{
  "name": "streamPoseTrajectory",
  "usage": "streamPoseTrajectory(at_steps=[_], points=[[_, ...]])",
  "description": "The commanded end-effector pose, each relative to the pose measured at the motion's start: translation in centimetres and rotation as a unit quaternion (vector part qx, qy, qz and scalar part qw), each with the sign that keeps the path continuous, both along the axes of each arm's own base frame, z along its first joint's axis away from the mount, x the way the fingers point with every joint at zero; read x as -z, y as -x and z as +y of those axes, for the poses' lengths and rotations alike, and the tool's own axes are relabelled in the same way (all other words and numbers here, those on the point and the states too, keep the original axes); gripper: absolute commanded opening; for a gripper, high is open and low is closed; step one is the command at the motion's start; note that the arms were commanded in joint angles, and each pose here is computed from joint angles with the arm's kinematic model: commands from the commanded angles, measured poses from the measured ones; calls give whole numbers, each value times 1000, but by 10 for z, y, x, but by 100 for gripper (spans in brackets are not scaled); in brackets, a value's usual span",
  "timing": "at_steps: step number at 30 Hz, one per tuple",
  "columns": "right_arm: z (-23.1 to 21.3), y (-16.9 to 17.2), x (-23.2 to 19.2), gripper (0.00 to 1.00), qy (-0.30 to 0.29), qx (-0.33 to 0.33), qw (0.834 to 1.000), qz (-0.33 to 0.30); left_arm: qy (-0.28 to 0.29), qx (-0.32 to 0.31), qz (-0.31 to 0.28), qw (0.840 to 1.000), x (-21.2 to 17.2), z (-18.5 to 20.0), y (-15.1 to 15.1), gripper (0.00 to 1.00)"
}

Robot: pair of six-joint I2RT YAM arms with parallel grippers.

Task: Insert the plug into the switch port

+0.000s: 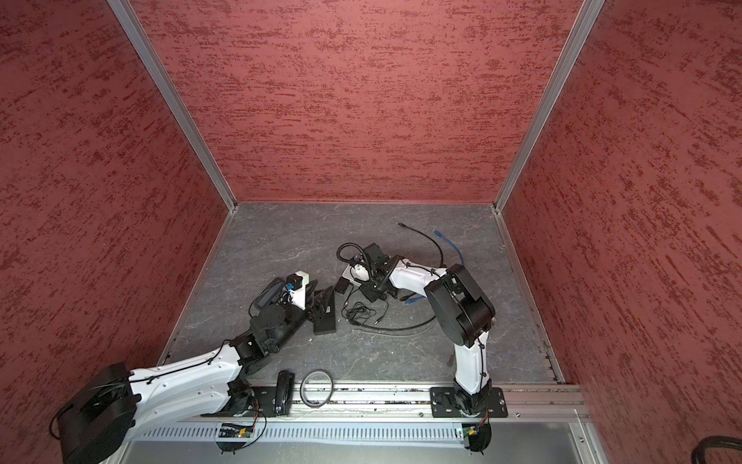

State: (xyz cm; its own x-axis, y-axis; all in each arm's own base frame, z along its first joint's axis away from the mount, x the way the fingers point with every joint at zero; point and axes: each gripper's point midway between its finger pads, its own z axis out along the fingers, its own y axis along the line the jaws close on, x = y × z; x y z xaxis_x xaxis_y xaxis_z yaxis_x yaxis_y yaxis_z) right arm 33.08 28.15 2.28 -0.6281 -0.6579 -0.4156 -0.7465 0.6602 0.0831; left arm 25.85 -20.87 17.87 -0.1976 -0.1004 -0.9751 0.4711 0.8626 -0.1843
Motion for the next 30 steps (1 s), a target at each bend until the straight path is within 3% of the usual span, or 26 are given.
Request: streamPoseTrajectory(at_steps=[1, 17, 30], points=[[-2, 3, -6, 11, -2, -8, 1000, -20, -2, 2, 4, 1000, 3, -1, -1, 57], [-10, 3, -82, 10, -82, 18, 990, -115, -24, 24, 21, 999, 2, -18, -7, 63], [-24, 21, -148, 10, -187, 72, 967, -160, -66, 60, 56, 994, 5, -53, -25, 70]])
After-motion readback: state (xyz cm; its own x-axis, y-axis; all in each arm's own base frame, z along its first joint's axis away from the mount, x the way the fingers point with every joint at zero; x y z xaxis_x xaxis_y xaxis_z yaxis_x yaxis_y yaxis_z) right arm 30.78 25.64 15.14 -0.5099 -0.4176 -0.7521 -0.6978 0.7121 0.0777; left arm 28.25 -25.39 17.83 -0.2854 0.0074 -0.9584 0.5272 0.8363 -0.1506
